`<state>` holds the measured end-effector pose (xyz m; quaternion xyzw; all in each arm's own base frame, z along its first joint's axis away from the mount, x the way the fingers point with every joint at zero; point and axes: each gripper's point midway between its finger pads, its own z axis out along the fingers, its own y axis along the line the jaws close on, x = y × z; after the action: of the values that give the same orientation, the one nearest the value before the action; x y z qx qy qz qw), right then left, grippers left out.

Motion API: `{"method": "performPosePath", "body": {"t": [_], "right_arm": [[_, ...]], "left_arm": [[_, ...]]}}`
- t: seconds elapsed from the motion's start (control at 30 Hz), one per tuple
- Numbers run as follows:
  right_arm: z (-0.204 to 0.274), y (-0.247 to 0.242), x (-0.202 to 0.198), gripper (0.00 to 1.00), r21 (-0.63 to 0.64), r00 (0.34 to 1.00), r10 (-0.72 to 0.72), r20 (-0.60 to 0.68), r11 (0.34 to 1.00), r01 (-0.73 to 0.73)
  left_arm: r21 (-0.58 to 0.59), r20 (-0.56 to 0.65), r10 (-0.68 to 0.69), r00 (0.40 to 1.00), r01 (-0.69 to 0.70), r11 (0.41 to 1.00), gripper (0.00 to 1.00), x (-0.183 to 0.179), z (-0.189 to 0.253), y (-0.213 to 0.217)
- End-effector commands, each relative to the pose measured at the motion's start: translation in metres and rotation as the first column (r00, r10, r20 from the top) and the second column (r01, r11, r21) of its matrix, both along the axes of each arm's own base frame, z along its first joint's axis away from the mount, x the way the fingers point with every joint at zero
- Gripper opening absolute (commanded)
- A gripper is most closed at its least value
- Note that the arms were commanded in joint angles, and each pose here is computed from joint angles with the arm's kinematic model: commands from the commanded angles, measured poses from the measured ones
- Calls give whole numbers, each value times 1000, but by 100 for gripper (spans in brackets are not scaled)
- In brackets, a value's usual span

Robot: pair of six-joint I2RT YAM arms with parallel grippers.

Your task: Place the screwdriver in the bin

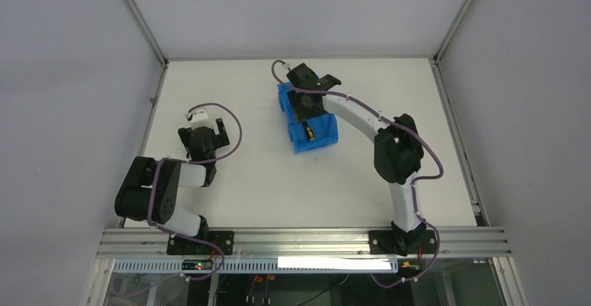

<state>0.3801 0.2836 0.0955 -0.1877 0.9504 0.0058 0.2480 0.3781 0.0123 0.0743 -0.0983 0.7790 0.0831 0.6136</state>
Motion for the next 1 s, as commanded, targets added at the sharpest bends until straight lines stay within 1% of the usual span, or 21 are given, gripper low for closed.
{"method": "performPosePath", "body": {"t": [0.0, 0.03, 0.07, 0.1, 0.13, 0.23, 0.33, 0.47, 0.53, 0.6, 0.63, 0.67, 0.7, 0.77, 0.83, 0.97], "right_arm": [[123, -5, 8, 64, 133, 972, 4, 235, 990, -36], [134, -9, 6, 70, 144, 967, -2, 254, 989, -36], [144, -13, 5, 79, 156, 961, -7, 275, 987, -37], [151, -17, 5, 95, 170, 956, -14, 293, 985, -38], [158, -23, 2, 98, 181, 951, -20, 308, 983, -38], [171, -43, -2, 99, 224, 935, -53, 351, 974, -29], [169, -71, -6, 99, 276, 916, -120, 382, 961, 11], [157, -127, -6, 99, 377, 857, -288, 427, 918, 120], [148, -152, -10, 99, 413, 811, -359, 462, 897, 161], [139, -182, -13, 99, 439, 744, -442, 501, 871, 222], [133, -195, -16, 99, 451, 703, -483, 521, 856, 254], [128, -215, -19, 99, 472, 625, -549, 555, 826, 307], [117, -229, -23, 99, 471, 583, -583, 567, 809, 351], [110, -245, -28, 99, 489, 505, -621, 600, 784, 383], [93, -255, -34, 99, 482, 473, -640, 605, 767, 422], [59, -267, -42, 99, 413, 481, -633, 606, 768, 490]], "left_arm": [[-11, 39, 16, 999, -15, 1000, 99, 6, 11, 0], [-11, 40, 16, 999, -15, 1000, 99, 6, 11, 0], [-11, 39, 17, 999, -17, 1000, 99, 6, 11, 0], [-11, 39, 16, 999, -16, 1000, 99, 6, 11, 0], [-11, 39, 16, 999, -16, 1000, 99, 6, 11, 0], [-11, 39, 16, 999, -16, 1000, 99, 6, 11, 0], [-11, 39, 16, 999, -16, 1000, 99, 6, 11, 0], [-11, 39, 15, 999, -15, 1000, 99, 6, 11, 0], [-11, 39, 16, 999, -16, 1000, 99, 6, 11, 0], [-12, 39, 15, 999, -15, 1000, 99, 6, 11, 0], [-11, 39, 15, 999, -15, 1000, 99, 6, 11, 0], [-11, 39, 16, 999, -15, 1000, 99, 6, 11, 0], [-12, 40, 17, 999, -16, 1000, 99, 6, 11, 0], [-11, 40, 16, 999, -16, 1000, 99, 6, 11, 0], [-11, 39, 16, 999, -15, 1000, 99, 6, 11, 0], [-12, 40, 16, 999, -15, 1000, 99, 6, 11, 0]]}}
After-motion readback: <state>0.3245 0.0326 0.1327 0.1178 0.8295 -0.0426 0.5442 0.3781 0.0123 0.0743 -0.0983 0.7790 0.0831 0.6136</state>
